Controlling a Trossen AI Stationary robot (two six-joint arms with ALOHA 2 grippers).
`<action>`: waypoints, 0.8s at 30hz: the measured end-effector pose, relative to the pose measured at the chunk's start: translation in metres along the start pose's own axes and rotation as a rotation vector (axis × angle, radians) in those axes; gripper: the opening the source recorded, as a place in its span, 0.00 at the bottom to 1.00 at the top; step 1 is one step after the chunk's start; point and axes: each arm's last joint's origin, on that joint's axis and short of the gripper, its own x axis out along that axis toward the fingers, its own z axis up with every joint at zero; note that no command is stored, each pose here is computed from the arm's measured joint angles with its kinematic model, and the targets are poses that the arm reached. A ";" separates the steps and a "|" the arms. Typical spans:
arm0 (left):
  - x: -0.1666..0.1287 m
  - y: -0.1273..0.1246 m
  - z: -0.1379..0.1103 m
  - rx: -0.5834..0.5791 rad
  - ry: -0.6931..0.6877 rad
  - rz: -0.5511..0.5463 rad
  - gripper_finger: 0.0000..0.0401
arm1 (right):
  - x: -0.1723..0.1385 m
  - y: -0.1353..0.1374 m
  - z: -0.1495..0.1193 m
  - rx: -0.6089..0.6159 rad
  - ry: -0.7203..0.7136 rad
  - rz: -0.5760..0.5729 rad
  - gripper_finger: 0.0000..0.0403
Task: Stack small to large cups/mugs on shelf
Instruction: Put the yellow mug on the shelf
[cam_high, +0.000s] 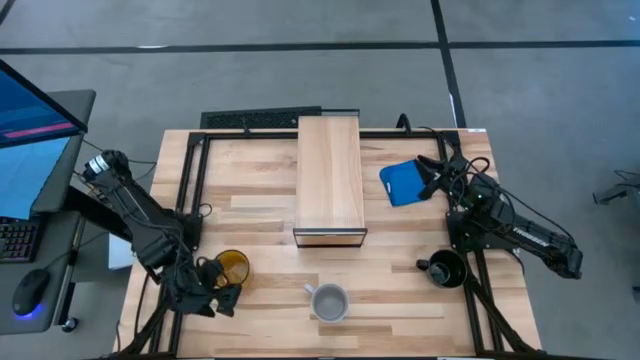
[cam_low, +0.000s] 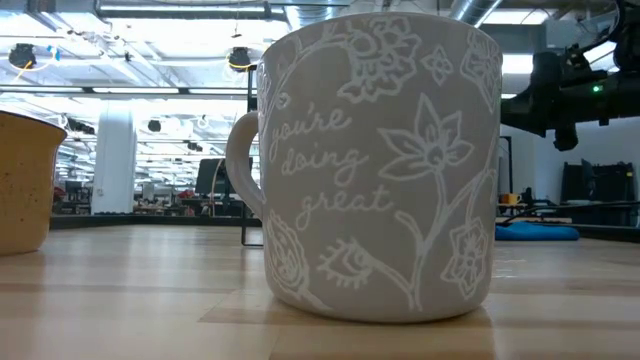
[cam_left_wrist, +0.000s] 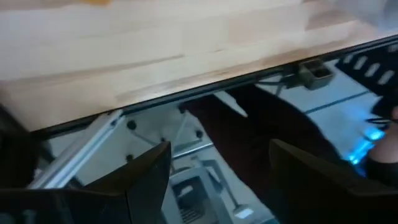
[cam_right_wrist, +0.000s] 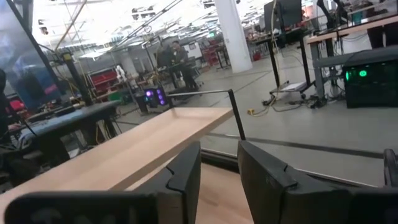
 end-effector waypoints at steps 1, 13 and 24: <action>0.002 0.000 0.000 0.000 -0.012 0.003 0.66 | 0.000 0.000 0.000 0.000 0.000 0.000 0.32; 0.037 0.003 0.016 -0.062 -0.147 0.218 0.66 | 0.000 0.000 0.000 -0.049 0.003 -0.001 0.32; 0.044 0.012 0.025 -0.075 -0.245 0.372 0.66 | 0.000 0.000 0.000 -0.049 0.003 0.000 0.32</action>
